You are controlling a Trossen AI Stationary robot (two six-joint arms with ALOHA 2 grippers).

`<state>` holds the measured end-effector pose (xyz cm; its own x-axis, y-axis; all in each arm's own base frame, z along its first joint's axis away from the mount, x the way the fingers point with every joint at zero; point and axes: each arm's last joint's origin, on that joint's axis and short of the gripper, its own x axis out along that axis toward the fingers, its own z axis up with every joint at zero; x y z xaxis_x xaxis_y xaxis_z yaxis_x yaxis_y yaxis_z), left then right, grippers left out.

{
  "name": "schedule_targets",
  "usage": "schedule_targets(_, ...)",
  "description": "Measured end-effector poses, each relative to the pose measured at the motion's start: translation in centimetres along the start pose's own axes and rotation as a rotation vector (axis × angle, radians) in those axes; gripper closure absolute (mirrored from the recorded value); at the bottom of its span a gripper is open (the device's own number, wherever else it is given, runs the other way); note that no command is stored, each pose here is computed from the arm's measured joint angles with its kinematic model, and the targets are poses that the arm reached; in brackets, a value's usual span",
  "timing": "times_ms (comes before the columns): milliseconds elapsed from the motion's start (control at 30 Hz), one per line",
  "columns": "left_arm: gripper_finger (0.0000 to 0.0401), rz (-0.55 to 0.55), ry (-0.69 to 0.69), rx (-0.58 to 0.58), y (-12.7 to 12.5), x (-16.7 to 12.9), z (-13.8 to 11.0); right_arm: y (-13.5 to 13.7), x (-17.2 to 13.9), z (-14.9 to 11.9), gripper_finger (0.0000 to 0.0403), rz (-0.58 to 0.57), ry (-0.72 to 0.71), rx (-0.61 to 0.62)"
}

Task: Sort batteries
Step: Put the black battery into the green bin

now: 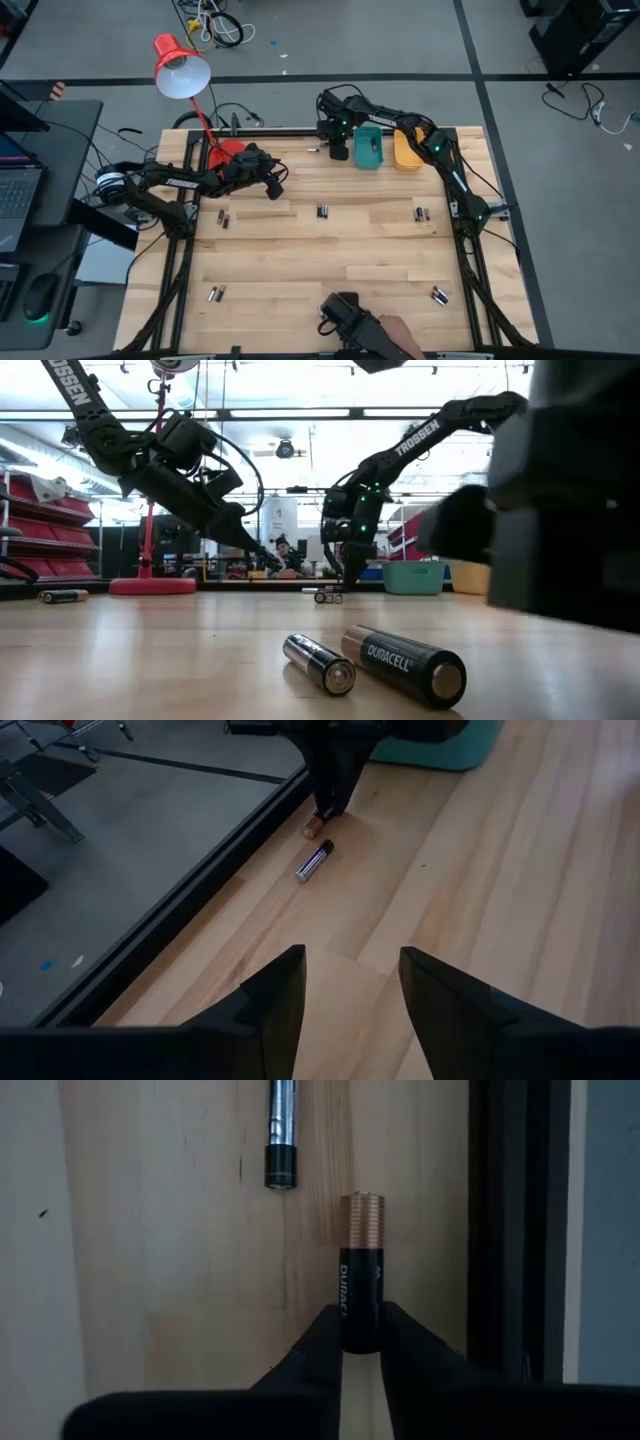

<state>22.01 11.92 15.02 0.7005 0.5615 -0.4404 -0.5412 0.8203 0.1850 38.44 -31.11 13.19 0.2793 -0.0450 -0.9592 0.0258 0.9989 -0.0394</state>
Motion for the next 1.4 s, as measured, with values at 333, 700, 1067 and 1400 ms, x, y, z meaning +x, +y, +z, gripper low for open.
schedule_targets(333, 0.0222, -0.016, -0.001, 0.000, 0.0, 0.0, 0.0, 0.2, -1.6, 0.2, 0.0378, 0.049, -0.030, 0.060)
schedule_targets(700, 0.0222, -0.045, -0.019, -0.019, -0.1, 0.0, 0.2, 0.8, -8.3, 0.2, 0.0375, 0.027, -0.061, 0.091)
schedule_targets(1067, 0.0222, -0.023, -0.041, -0.006, 0.0, 0.0, 0.4, -0.3, -14.3, -3.4, 0.0372, 0.003, -0.006, 0.277)
schedule_targets(1400, 0.0222, -0.021, -0.027, 0.004, 0.0, 0.0, 0.2, 0.8, -12.3, -7.4, 0.0366, 0.025, 0.042, 0.363)
